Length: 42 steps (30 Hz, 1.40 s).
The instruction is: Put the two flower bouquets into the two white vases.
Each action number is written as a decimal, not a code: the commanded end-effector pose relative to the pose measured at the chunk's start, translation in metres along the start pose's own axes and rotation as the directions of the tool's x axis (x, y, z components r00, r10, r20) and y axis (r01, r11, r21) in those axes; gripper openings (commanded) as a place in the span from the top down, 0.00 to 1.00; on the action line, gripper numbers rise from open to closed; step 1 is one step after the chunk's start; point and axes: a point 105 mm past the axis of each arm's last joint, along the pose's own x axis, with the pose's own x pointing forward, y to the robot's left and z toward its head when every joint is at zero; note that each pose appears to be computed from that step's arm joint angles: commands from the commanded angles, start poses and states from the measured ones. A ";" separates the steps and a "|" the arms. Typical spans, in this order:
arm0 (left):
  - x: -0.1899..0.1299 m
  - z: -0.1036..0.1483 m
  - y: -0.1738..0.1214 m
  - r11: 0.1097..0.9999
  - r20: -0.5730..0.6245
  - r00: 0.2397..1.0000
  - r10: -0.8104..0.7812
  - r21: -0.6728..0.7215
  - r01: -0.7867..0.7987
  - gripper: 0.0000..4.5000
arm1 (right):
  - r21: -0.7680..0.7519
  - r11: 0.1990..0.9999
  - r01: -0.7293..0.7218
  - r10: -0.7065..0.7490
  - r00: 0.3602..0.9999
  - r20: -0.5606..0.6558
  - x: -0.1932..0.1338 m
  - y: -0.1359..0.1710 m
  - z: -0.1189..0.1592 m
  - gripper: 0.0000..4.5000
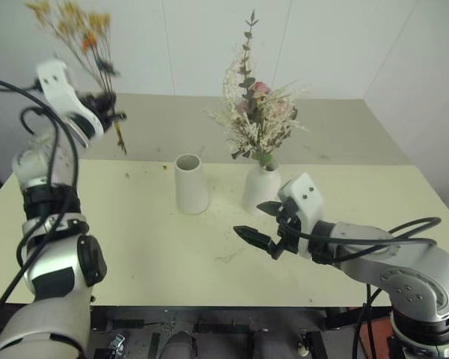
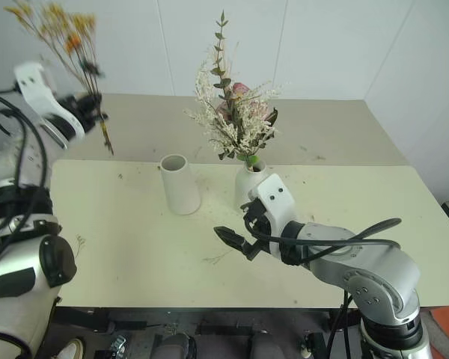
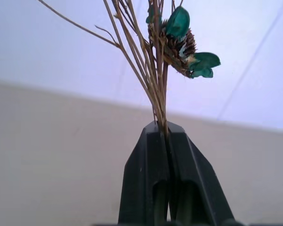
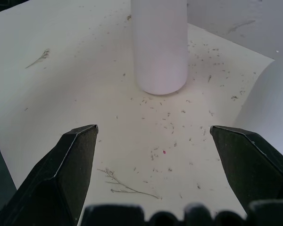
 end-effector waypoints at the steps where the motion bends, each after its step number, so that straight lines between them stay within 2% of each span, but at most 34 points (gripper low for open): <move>1: 0.004 0.037 -0.042 0.939 0.253 0.926 -0.281 -0.128 0.320 1.00 | -0.077 0.996 0.052 -0.043 0.993 0.111 -0.010 -0.002 0.015 0.00; 3: 0.003 0.043 -0.056 0.850 0.343 0.858 -0.382 -0.235 0.472 1.00 | -0.091 0.993 0.070 -0.058 0.990 0.131 -0.012 -0.002 0.015 0.00; 4: 0.001 0.042 -0.065 0.800 0.369 0.814 -0.449 -0.239 0.550 1.00 | -0.093 0.993 0.079 -0.066 0.988 0.137 -0.013 -0.001 0.014 0.00; 7: 0.000 0.027 -0.081 0.731 0.342 0.744 -0.574 -0.195 0.654 1.00 | -0.100 0.989 0.111 -0.096 0.984 0.147 -0.014 -0.001 0.011 0.00; 11: 0.003 0.005 -0.092 0.645 0.314 0.684 -0.659 -0.232 0.728 1.00 | -0.087 0.986 0.145 -0.129 0.977 0.168 -0.015 0.000 0.008 0.00; 19: 0.007 -0.026 -0.101 0.613 0.205 0.645 -0.736 -0.204 0.763 1.00 | -0.075 0.975 0.208 -0.190 0.963 0.193 -0.016 -0.002 0.006 0.00; 25: 0.006 -0.047 -0.100 0.633 0.097 0.654 -0.750 -0.182 0.753 1.00 | -0.074 0.969 0.234 -0.217 0.958 0.188 -0.017 -0.006 0.003 0.00; 32: -0.002 -0.059 -0.085 0.663 0.044 0.680 -0.732 -0.181 0.726 1.00 | -0.065 0.968 0.242 -0.226 0.955 0.190 -0.016 -0.007 0.002 0.00; 42: -0.009 -0.102 -0.087 0.677 -0.081 0.673 -0.735 -0.144 0.722 1.00 | -0.064 0.968 0.244 -0.228 0.955 0.188 -0.013 -0.011 0.000 0.00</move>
